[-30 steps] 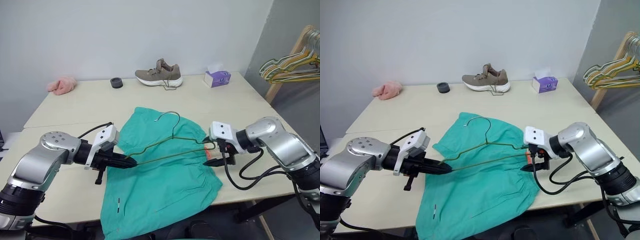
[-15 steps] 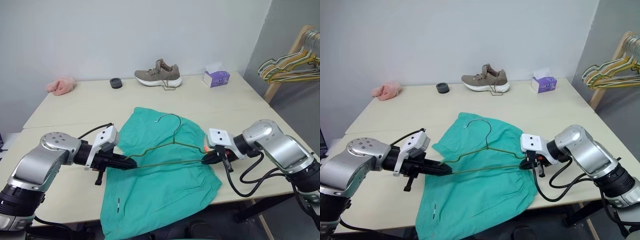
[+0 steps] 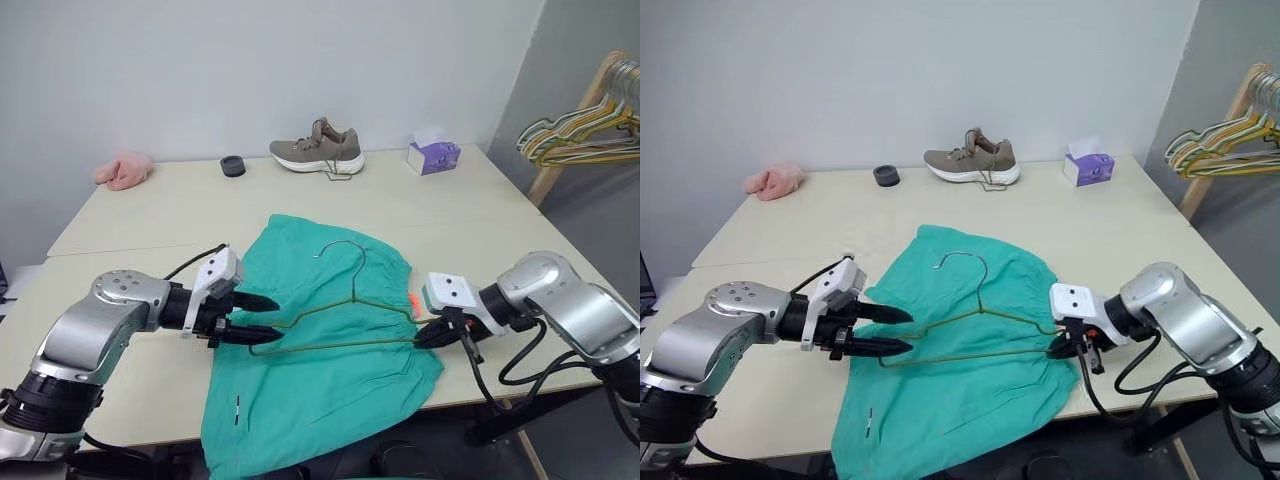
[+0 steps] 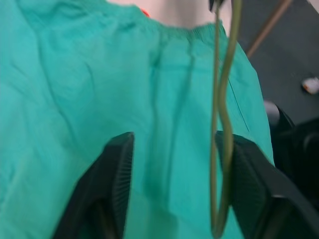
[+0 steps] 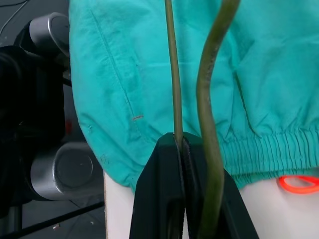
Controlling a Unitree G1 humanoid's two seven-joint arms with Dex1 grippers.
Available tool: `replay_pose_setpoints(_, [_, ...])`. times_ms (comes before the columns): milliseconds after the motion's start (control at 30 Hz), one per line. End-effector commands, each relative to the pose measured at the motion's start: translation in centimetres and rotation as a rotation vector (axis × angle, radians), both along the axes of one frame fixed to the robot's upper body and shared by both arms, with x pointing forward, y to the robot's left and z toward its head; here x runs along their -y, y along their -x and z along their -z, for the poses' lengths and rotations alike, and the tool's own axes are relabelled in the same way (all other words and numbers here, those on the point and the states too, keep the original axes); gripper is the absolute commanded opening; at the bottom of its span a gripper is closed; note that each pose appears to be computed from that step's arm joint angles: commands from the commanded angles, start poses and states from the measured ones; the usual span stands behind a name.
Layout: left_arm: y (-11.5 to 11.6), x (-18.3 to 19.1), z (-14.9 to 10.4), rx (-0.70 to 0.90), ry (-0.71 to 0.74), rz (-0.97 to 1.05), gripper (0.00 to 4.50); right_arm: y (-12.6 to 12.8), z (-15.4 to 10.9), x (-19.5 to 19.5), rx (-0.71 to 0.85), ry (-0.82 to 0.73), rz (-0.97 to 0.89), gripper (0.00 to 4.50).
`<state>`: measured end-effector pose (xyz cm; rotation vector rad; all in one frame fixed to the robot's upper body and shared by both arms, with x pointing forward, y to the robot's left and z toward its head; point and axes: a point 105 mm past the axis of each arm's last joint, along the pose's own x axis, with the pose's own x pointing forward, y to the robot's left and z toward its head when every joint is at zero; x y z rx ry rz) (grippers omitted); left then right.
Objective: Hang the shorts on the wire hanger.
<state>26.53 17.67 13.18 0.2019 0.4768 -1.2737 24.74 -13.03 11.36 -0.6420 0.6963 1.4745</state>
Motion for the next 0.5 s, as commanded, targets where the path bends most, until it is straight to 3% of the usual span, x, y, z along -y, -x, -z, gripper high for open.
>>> replay_pose_setpoints(33, [-1.1, -1.5, -1.7, 0.067, 0.027, -0.092, 2.88, 0.5, -0.8, 0.6, 0.002, -0.026, 0.030, 0.00])
replay_pose_setpoints(200, [-2.4, -4.8, -1.3, 0.068, 0.040, -0.273, 2.88, 0.2, -1.3, 2.9, -0.038, -0.099, 0.248, 0.00])
replay_pose_setpoints(300, [-2.4, -5.3, -0.6, 0.024, 0.059, -0.307, 3.46, 0.7, -1.2, 5.2, -0.070, -0.142, 0.424, 0.00])
replay_pose_setpoints(400, [-1.6, -4.1, -0.4, -0.001, 0.059, -0.227, 4.37, 1.5, -0.8, 7.1, -0.105, -0.177, 0.577, 0.00])
replay_pose_setpoints(500, [-1.6, -3.3, -0.5, 0.041, 0.049, -0.187, 4.46, 1.9, -0.6, 8.6, -0.115, -0.205, 0.701, 0.00])
